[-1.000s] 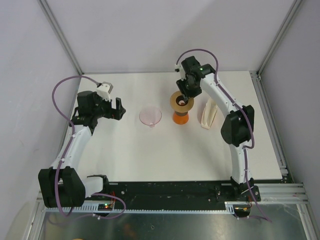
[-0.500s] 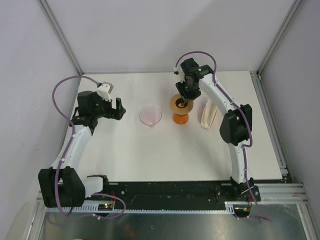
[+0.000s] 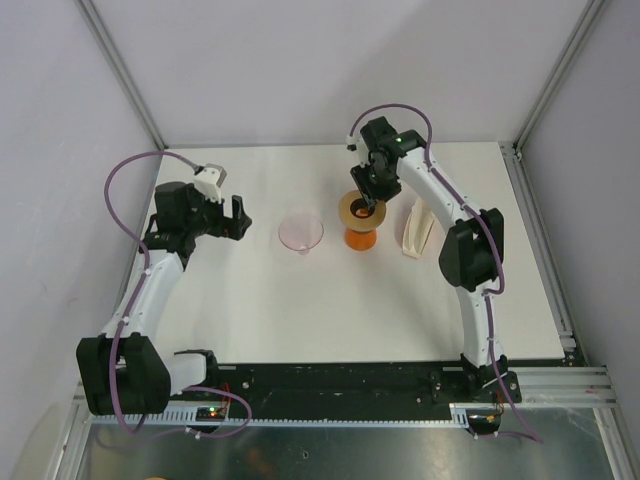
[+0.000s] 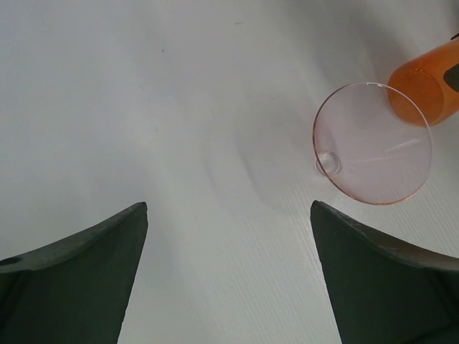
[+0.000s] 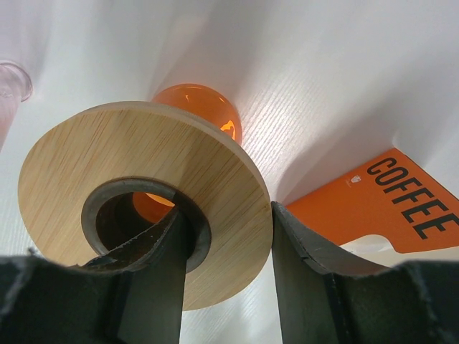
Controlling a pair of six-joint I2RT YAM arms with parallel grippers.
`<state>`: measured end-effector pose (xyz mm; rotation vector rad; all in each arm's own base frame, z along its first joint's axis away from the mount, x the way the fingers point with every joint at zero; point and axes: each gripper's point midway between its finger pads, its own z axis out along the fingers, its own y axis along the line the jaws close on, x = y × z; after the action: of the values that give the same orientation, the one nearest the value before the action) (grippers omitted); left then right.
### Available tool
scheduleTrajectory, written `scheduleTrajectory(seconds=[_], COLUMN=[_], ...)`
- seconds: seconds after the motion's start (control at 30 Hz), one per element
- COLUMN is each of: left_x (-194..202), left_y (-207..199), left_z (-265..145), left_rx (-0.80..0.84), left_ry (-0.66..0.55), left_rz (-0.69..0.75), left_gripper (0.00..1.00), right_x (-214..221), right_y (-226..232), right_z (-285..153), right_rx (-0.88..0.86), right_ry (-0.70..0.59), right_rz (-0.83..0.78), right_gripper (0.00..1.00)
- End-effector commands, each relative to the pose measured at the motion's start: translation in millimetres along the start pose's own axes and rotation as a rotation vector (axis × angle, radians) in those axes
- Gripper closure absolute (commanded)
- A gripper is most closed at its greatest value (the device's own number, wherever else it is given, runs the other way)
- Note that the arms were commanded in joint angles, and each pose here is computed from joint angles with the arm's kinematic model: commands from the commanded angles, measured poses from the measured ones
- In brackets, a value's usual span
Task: Place the coffee filter in the dripper
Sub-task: Place the dripper holder onto the coffee server.
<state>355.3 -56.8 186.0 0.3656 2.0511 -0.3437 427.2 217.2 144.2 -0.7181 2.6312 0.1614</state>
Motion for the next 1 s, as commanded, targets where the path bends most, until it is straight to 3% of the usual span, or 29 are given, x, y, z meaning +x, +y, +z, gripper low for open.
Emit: scheduleTrajectory(seconds=[0.0, 0.53, 0.97], left_x=[-4.8, -4.0, -4.0], left_y=[-2.2, -1.4, -1.8], left_z=[-1.0, -0.1, -0.5], left_rx=[0.005, 0.003, 0.003], left_ry=[-0.012, -0.009, -0.009], left_rz=[0.034, 0.034, 0.039], left_gripper=[0.00, 0.00, 0.00], right_x=[-3.5, -13.3, -20.9], right_y=[8.1, 14.5, 5.8], right_z=[2.0, -10.1, -37.2], right_rx=[-0.038, -0.047, 0.019], right_ry=[-0.001, -0.041, -0.088], right_rz=[-0.024, -0.041, -0.043], right_gripper=[0.59, 0.31, 0.24])
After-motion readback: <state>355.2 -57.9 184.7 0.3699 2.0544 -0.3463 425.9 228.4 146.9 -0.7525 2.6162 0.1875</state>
